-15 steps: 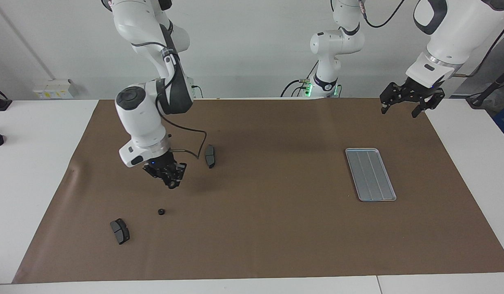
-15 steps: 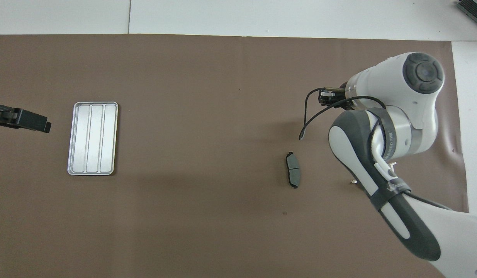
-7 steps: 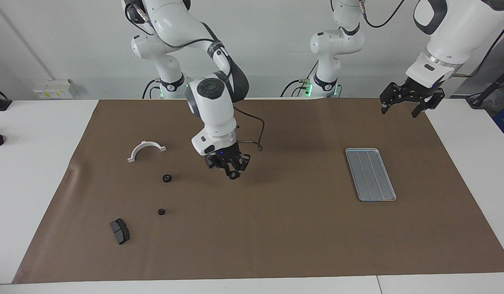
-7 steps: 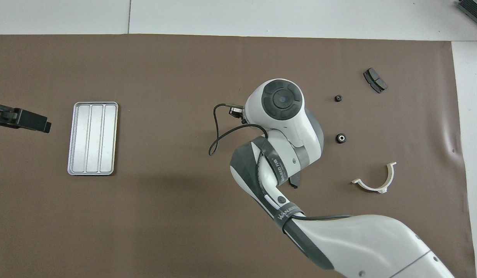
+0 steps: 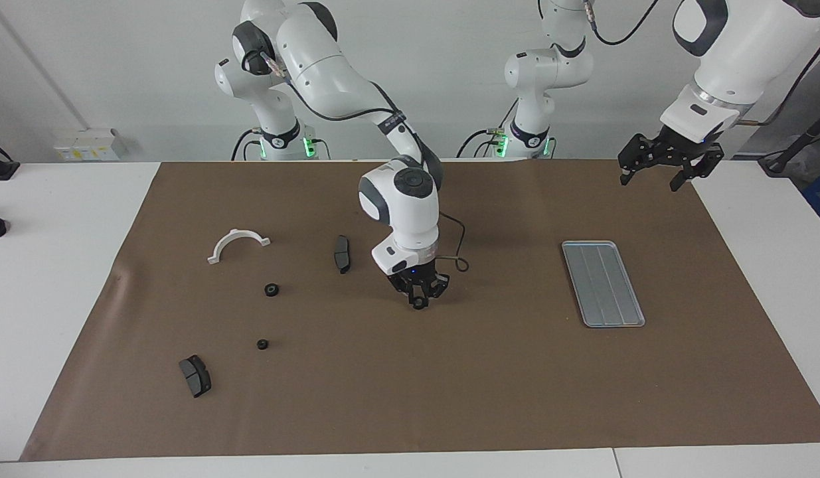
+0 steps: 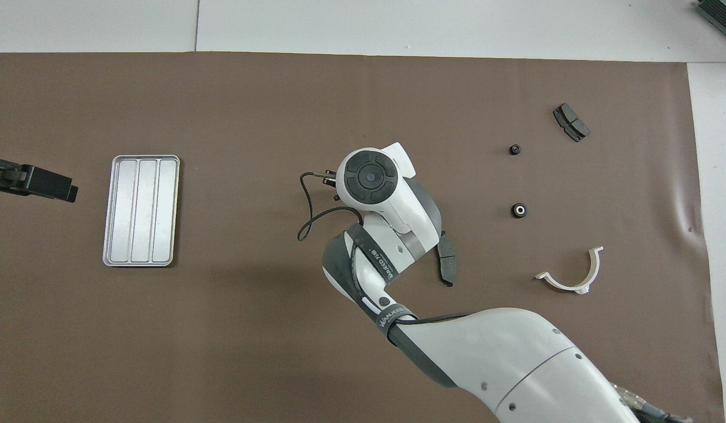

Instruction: Pick bearing gear from pile to tray

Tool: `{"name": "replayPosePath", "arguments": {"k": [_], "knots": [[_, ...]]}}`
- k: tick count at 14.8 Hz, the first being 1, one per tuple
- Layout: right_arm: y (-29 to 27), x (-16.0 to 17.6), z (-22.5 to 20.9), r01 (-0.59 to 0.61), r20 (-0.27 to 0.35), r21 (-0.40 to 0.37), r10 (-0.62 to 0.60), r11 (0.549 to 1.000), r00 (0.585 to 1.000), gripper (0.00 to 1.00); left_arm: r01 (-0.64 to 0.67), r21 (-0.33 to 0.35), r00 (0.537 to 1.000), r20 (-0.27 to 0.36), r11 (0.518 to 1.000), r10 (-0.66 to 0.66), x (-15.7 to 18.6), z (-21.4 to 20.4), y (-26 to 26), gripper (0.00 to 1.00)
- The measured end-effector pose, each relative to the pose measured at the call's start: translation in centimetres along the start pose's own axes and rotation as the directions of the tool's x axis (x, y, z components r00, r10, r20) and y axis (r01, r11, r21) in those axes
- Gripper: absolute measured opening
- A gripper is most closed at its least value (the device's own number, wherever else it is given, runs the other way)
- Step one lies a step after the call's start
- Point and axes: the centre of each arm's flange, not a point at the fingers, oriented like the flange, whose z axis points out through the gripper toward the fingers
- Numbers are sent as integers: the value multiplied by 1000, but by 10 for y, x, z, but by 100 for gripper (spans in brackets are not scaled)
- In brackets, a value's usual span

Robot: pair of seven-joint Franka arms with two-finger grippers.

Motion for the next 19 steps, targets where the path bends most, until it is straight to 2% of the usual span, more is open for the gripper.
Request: {"name": "replayPosePath", "arguments": {"k": [3,4,5,8,11,14,17,19], "knots": [[4,1,-5,-4,13,-24,4,1000,1000,81,0,0,1000,0,1000,0,0,0,0,100],[10,8,-17,-15,12,-36,16,999,1000,93,0,0,1000,0,1000,0,0,0,0,100],[22,21,-36,-37,6,-48,37,998,999,100,0,0,1000,1,1000,0,0,0,0,100],[91,69,-97,-11,-7,-69,11,998,1000,100,-1,-2,1000,13,1000,1,-1,2,1,100],[177,97,-118,106,28,-101,-104,989,994,100,-25,10,999,-48,1000,26,8,1,12,100],[249,105,-104,289,100,-107,-279,951,955,100,-82,18,993,-86,996,84,22,23,60,100],[303,104,-70,423,89,-33,-419,906,904,100,-88,16,986,-141,996,89,35,57,121,100],[331,92,-44,471,88,-11,-469,882,879,100,-84,34,985,-146,996,88,45,87,162,100]]}}
